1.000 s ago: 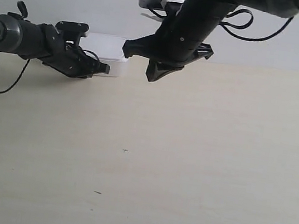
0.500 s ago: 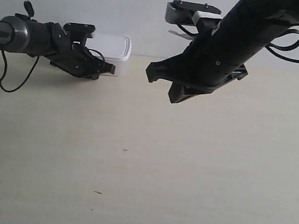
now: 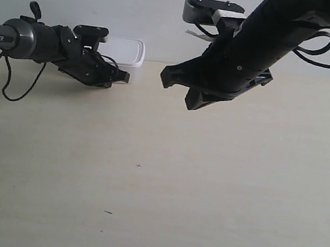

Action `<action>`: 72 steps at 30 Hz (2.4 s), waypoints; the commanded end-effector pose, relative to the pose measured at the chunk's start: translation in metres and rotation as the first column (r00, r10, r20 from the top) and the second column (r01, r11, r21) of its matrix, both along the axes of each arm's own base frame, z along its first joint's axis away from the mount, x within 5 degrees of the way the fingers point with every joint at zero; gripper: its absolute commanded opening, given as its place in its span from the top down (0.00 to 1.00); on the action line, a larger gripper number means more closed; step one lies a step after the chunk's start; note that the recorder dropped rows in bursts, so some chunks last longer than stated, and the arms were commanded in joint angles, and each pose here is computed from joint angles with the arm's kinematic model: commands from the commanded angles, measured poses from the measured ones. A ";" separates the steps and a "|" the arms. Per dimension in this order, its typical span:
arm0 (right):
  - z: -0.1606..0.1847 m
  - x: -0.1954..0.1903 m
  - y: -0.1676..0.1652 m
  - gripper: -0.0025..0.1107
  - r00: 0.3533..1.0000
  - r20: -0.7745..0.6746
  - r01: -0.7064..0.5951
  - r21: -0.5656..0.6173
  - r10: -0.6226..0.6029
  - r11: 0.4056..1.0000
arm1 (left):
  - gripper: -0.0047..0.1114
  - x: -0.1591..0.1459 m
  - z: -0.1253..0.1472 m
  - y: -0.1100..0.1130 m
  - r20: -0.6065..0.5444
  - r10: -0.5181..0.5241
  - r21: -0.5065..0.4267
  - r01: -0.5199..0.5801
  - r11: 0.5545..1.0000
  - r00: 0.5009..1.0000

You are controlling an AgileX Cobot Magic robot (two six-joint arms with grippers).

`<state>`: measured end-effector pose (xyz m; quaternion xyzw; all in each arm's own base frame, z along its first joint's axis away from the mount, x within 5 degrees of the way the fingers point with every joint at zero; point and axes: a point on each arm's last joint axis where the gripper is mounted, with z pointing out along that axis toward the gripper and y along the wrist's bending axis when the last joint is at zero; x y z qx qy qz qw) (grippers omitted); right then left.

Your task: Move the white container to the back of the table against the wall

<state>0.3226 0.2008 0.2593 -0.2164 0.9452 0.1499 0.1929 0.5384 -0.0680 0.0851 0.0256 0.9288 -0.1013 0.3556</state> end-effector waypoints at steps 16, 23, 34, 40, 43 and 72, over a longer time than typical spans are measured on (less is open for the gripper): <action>0.004 -0.001 -0.002 0.98 1.000 0.014 0.001 0.005 -0.001 1.000 | 0.96 0.010 0.025 0.010 0.108 -0.031 0.093 0.021 0.995 0.994; 0.004 -0.001 -0.002 0.98 1.000 0.009 -0.001 0.002 0.001 1.000 | 0.96 -0.004 0.050 0.011 0.101 -0.036 0.091 0.026 0.996 0.994; 0.037 -0.017 -0.011 0.98 0.998 0.063 -0.011 0.027 0.010 1.000 | 0.96 -0.082 0.119 0.021 0.163 0.015 0.079 -0.029 0.996 0.986; 0.076 -0.041 -0.024 0.98 0.992 0.121 -0.023 0.060 0.016 0.998 | 0.96 -0.144 0.186 0.025 0.236 0.025 0.041 -0.036 0.999 0.971; 0.099 -0.060 -0.034 0.98 0.989 0.144 -0.037 0.072 0.026 0.997 | 0.96 -0.181 0.221 0.028 0.300 0.057 -0.007 -0.057 0.998 0.952; 0.095 -0.251 -0.157 0.98 0.706 0.666 -0.019 0.357 -0.240 0.934 | 0.96 -0.537 0.268 0.065 0.823 0.016 0.041 -0.088 0.995 0.568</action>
